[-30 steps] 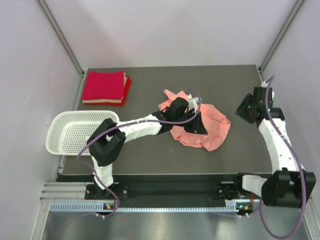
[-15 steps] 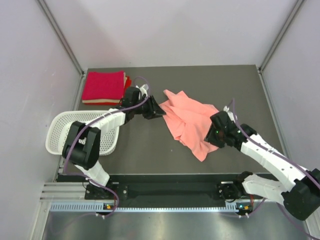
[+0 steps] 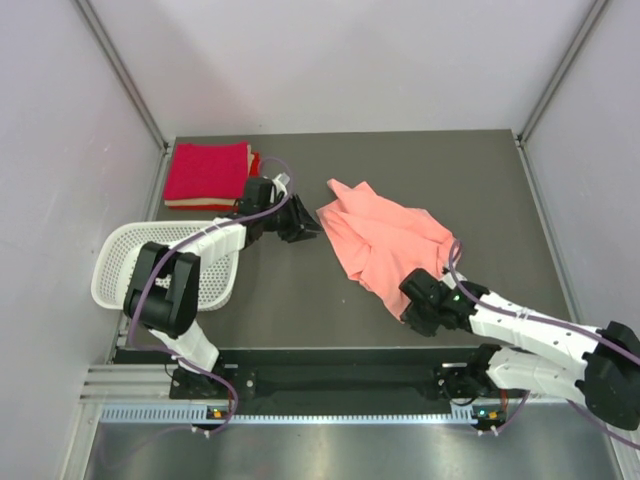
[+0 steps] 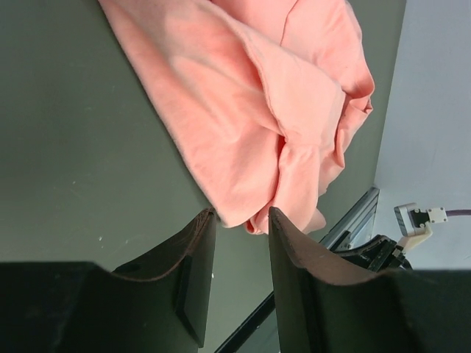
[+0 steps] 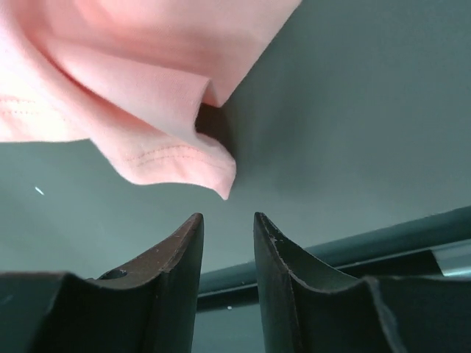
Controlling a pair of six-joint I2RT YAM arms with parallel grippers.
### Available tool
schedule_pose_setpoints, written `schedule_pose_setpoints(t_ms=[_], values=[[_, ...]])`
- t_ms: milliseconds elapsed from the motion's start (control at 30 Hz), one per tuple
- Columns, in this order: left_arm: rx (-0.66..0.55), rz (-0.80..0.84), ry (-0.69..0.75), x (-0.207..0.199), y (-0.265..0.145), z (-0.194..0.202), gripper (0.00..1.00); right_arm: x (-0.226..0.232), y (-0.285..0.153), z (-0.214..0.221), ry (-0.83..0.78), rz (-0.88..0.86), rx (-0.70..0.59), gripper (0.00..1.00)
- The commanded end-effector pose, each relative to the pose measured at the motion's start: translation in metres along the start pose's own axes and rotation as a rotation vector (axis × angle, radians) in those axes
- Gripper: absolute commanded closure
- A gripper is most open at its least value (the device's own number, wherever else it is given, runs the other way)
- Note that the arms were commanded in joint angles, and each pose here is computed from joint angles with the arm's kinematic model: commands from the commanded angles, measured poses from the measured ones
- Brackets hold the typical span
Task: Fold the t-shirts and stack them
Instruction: Flatten the tshirt out
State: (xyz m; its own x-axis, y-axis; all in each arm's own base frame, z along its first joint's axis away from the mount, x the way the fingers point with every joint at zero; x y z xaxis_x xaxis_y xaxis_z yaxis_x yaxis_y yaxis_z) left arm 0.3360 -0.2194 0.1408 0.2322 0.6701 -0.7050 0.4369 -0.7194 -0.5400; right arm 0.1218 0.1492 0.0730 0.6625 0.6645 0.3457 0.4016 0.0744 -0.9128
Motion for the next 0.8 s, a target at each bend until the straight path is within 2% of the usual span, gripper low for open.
schedule_pose_setpoints(t_ms=[0, 300, 533, 600, 633, 667, 767], values=[[-0.007, -0.004, -0.001, 0.003, -0.003, 0.0, 0.6, 0.007, 0.008, 0.002, 0.085, -0.025, -0.032, 0.66], [-0.008, -0.021, -0.007, 0.007, -0.003, 0.003, 0.6, 0.01, 0.023, 0.001, 0.096, -0.023, -0.069, 0.67], [-0.019, -0.038, -0.007, 0.009, -0.004, 0.002, 0.6, -0.002, 0.028, 0.004, 0.077, 0.066, -0.074, 0.69], [-0.026, -0.045, -0.01, 0.01, -0.003, 0.001, 0.6, -0.003, 0.029, 0.001, 0.079, 0.064, -0.099, 0.78], [-0.028, -0.046, -0.012, 0.011, -0.002, 0.001, 0.6, -0.002, 0.029, -0.001, 0.079, 0.059, -0.111, 0.85], [-0.028, -0.044, -0.016, 0.011, -0.002, 0.0, 0.6, -0.001, 0.03, -0.006, 0.081, 0.051, -0.141, 1.0], [-0.029, -0.032, -0.019, 0.009, -0.001, -0.003, 0.6, 0.018, 0.016, -0.028, 0.062, -0.02, -0.241, 1.0]])
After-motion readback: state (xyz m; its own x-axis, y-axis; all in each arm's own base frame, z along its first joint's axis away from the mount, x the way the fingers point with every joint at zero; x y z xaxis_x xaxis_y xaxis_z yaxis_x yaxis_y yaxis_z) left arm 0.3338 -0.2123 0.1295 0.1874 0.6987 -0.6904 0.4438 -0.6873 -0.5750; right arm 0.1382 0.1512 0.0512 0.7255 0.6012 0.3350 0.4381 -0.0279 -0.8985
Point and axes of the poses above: each gripper's point midway between its finger pads, its own y axis out along the fingers, its own x axis along the line the jaws close on, z = x × y, the point moved 4 cm from there along -y, back along the fingers, and after that the axes turned 11 degrees about y, right-handed, at the moved point
